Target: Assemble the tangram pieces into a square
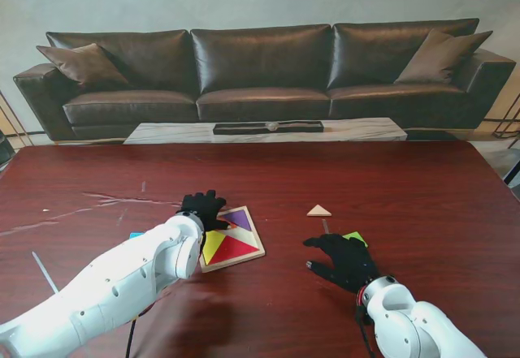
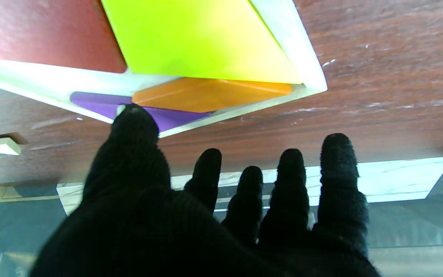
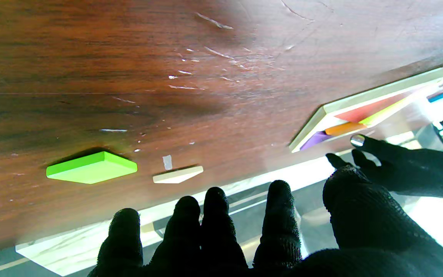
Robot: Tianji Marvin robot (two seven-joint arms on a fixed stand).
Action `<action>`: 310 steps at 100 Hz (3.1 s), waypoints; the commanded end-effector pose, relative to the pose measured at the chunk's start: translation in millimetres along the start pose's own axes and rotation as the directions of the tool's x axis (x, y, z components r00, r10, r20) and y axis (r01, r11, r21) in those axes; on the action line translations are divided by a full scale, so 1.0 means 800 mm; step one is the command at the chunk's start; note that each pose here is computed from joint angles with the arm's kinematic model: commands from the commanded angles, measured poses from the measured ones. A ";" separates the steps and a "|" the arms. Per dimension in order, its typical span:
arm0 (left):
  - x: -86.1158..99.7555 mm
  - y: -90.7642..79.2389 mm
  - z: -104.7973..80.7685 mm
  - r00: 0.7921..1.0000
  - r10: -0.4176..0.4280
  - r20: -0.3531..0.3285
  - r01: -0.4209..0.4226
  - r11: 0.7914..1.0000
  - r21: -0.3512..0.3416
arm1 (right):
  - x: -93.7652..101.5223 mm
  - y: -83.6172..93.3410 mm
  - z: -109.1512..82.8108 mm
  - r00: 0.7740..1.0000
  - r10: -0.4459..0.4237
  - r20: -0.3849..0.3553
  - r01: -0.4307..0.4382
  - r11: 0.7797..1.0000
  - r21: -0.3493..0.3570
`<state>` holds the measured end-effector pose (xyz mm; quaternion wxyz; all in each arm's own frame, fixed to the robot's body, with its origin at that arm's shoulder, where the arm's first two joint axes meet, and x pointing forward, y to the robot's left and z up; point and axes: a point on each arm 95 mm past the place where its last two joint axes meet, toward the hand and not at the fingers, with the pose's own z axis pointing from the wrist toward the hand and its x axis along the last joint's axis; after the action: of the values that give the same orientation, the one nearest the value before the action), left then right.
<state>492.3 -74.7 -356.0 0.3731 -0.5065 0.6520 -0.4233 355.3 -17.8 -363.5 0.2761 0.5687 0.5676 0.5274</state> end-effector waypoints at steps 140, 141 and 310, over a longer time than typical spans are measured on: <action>0.003 0.007 0.015 1.000 0.004 0.007 -0.004 1.000 -0.008 | 0.000 -0.003 -0.001 1.000 0.014 -0.003 -0.014 1.000 0.009; 0.003 0.007 0.015 1.000 0.002 0.006 -0.002 1.000 -0.008 | 0.000 -0.003 -0.001 1.000 0.014 -0.003 -0.014 1.000 0.009; 0.010 0.017 0.024 1.000 0.012 -0.006 -0.012 1.000 -0.002 | 0.000 -0.006 0.002 1.000 0.023 -0.005 -0.023 1.000 0.012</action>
<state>505.0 -84.4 -375.2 0.3771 -0.5003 0.6555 -0.4216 358.1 -18.5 -365.8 0.2688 0.5750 0.5634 0.5289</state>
